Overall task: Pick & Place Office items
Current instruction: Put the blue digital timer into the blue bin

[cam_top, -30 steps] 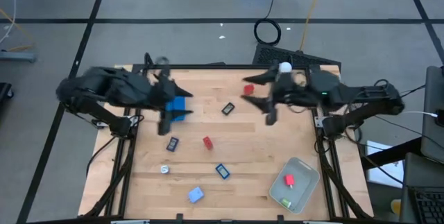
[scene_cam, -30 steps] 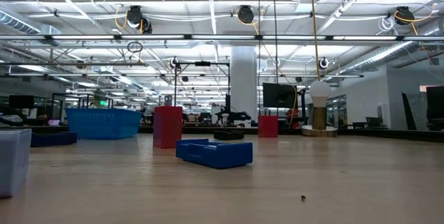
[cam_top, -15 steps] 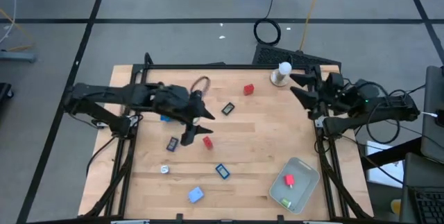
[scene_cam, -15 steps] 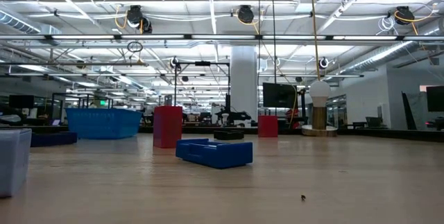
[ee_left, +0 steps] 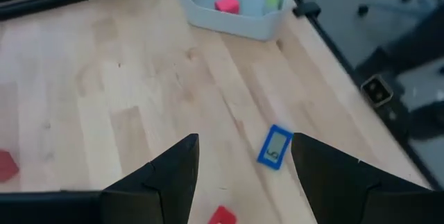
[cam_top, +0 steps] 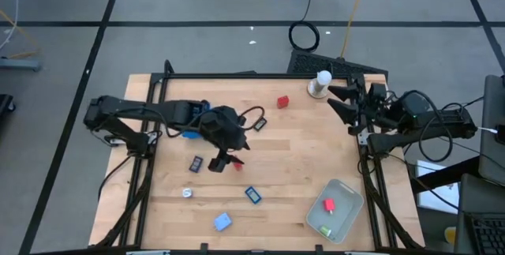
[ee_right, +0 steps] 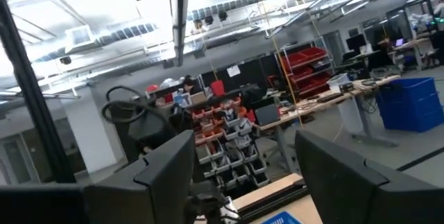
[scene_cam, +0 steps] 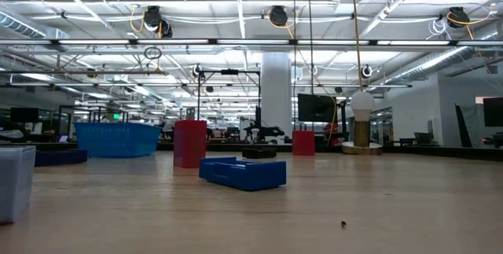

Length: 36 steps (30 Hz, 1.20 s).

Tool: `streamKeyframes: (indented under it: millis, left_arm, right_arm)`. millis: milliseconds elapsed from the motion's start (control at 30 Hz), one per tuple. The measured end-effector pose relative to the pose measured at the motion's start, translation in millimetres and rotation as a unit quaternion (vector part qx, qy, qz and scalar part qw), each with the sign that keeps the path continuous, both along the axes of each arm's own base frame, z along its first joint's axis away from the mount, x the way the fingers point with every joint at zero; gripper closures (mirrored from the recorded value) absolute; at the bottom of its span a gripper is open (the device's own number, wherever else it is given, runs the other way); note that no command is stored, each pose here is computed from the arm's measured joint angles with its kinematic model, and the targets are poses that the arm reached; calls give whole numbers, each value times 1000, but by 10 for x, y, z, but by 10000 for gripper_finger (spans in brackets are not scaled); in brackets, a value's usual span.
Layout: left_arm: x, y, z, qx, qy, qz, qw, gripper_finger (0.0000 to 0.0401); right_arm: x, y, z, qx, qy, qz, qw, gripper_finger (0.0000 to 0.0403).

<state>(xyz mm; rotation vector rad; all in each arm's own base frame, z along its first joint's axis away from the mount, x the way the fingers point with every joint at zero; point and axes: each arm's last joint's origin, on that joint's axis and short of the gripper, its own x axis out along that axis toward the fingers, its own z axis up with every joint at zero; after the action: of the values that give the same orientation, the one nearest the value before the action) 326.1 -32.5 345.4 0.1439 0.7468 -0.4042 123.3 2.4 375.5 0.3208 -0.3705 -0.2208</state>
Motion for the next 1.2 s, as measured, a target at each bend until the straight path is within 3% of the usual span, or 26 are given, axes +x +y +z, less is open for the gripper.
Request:
streamKeyframes:
  millis: [300, 533, 733, 1033, 1200]
  left_arm:
    - [430, -86, -231, 92, 68, -69, 991, 171]
    - [611, -467, -329, 187, 91, -136, 969, 171]
    - [713, -801, -368, 158, 85, -177, 968, 171]
    - [920, -1088, -199, 139, 46, -173, 974, 171]
    - [1076, -1164, -348, 144, 76, -171, 972, 171]
  right_arm:
    - [0, 0, 0, 4, -1, 1, 1000, 161]
    - [0, -1, 0, 12, -3, 3, 1000, 161]
    - [3, 0, -8, 12, 1, 4, 1000, 161]
    - [17, 3, -48, 26, 18, 12, 999, 161]
    - [13, 8, -45, 25, 17, 16, 999, 161]
